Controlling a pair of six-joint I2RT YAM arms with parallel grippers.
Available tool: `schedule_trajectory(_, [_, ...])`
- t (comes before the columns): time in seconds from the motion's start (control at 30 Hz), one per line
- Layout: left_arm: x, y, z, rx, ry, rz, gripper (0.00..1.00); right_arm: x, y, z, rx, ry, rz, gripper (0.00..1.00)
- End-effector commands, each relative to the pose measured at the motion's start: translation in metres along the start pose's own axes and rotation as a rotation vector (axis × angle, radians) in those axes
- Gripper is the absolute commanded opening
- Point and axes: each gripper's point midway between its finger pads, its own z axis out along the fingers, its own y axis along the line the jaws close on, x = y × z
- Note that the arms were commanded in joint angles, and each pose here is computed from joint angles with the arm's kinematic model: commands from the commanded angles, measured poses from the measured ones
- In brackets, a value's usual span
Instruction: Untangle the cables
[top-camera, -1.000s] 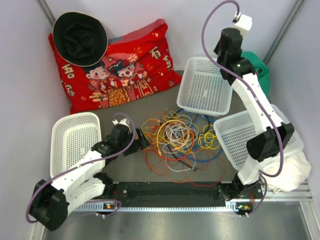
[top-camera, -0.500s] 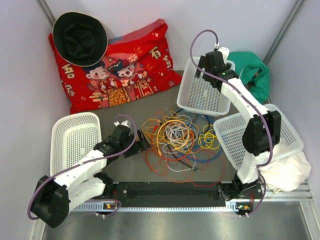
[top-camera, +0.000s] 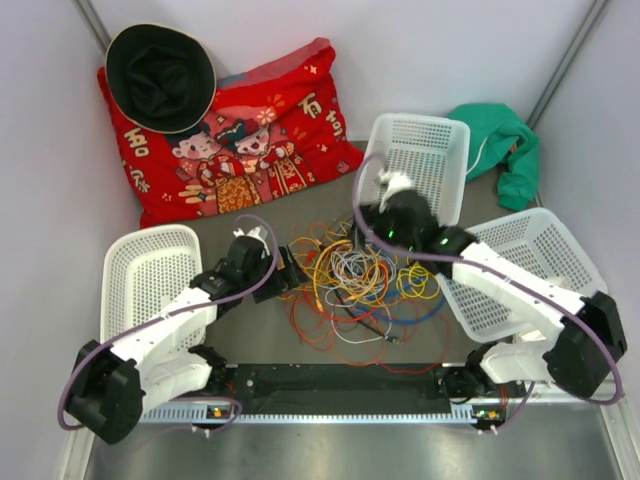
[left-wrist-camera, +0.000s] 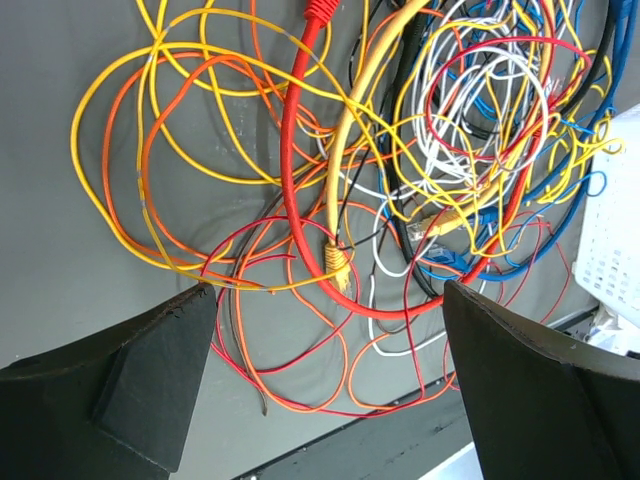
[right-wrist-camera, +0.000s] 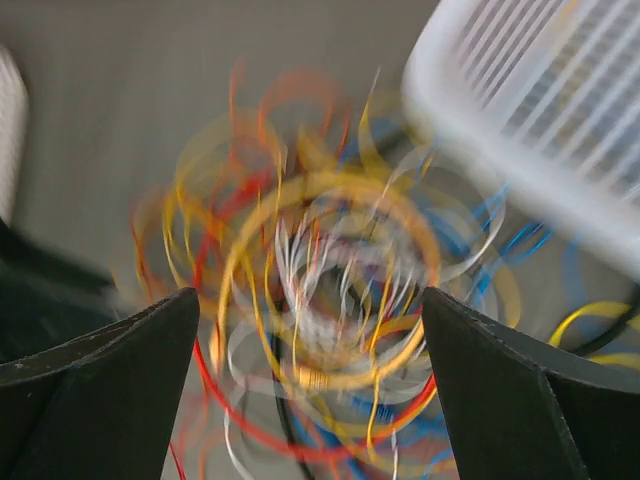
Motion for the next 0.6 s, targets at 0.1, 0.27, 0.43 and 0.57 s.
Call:
schedule_trajectory(0.1, [-0.015,-0.017,-0.015,0.036,-0.055,0.012,0.99,0.136,0.029,0.006,-0.136,0.268,-0.105,0.91])
schedule_trajectory(0.27, [-0.013,-0.014,-0.020,0.027,-0.057,0.001,0.99,0.165,0.049,0.014,-0.182,0.342,-0.172,0.87])
schedule_trajectory(0.43, [-0.010,-0.009,-0.025,0.019,-0.068,-0.007,0.99,0.205,0.062,0.027,-0.185,0.445,-0.238,0.84])
schedule_trajectory(0.57, [-0.009,-0.007,-0.028,0.014,-0.072,-0.008,0.99,0.218,0.056,0.032,-0.125,0.462,-0.242,0.33])
